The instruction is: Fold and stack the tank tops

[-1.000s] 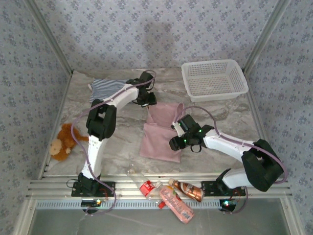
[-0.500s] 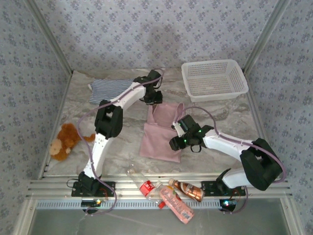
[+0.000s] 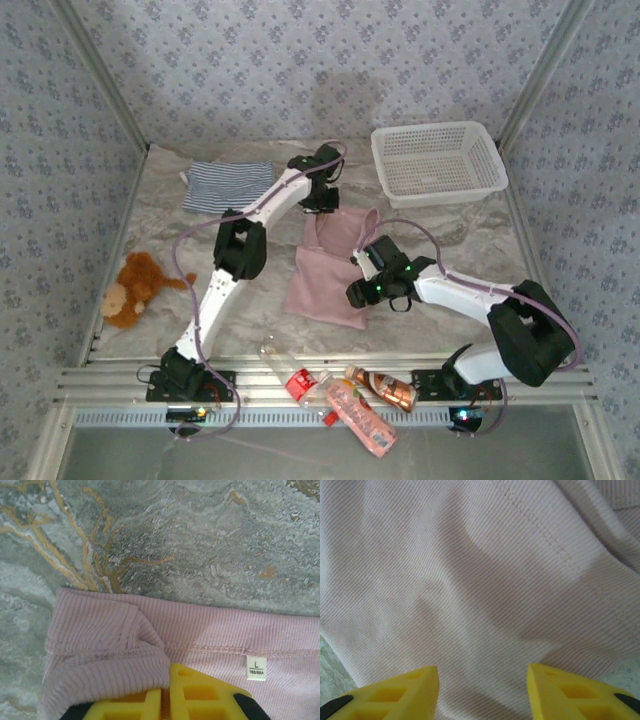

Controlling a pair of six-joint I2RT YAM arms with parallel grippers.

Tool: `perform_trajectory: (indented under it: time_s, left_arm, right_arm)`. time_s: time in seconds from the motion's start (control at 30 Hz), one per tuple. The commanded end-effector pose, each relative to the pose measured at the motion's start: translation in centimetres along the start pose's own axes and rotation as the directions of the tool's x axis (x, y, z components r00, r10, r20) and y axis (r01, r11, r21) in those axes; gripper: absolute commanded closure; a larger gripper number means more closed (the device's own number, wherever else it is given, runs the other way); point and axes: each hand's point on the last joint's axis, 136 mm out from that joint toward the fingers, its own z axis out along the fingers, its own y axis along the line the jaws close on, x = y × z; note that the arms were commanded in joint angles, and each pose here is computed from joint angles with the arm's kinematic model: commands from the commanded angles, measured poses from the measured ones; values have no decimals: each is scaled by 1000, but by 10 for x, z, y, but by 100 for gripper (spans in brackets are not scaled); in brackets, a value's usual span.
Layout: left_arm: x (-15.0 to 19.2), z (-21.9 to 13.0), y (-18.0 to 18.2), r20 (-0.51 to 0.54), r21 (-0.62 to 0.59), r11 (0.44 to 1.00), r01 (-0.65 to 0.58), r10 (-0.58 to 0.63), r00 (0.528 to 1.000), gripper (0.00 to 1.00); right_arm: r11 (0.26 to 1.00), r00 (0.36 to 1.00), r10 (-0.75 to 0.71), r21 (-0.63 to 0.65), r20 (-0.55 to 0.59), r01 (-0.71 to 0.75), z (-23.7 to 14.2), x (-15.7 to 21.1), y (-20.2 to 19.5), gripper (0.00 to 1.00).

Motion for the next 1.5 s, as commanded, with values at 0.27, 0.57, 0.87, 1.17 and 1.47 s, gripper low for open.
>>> perform_trajectory:
  time_s: [0.27,0.57,0.87,1.17,1.47]
  left_arm:
    - [18,2,-6,-42,-80,990,-113,110,993,81]
    - [0,-73,-44,66,55,989,-137,134,989,61]
    - [17,-112,-58,43,126,979,-161,157,987,55]
    - [54,-159,-36,28,44,976,-213,212,977,51]
    - [173,-151,33,-155,26,999,-31,35,987,48]
  right_arm:
    - [1000,1000,22,-13,-10,-22,3,4,-2,49]
    - [997,993,-50,-44,109,55,-18,-19,7,48]
    - [992,985,-76,-87,155,91,-33,-23,18,46]
    - [934,909,-312,-87,277,347,-53,-28,38,44]
    - [706,715,-692,-114,103,699,-51,22,49,41]
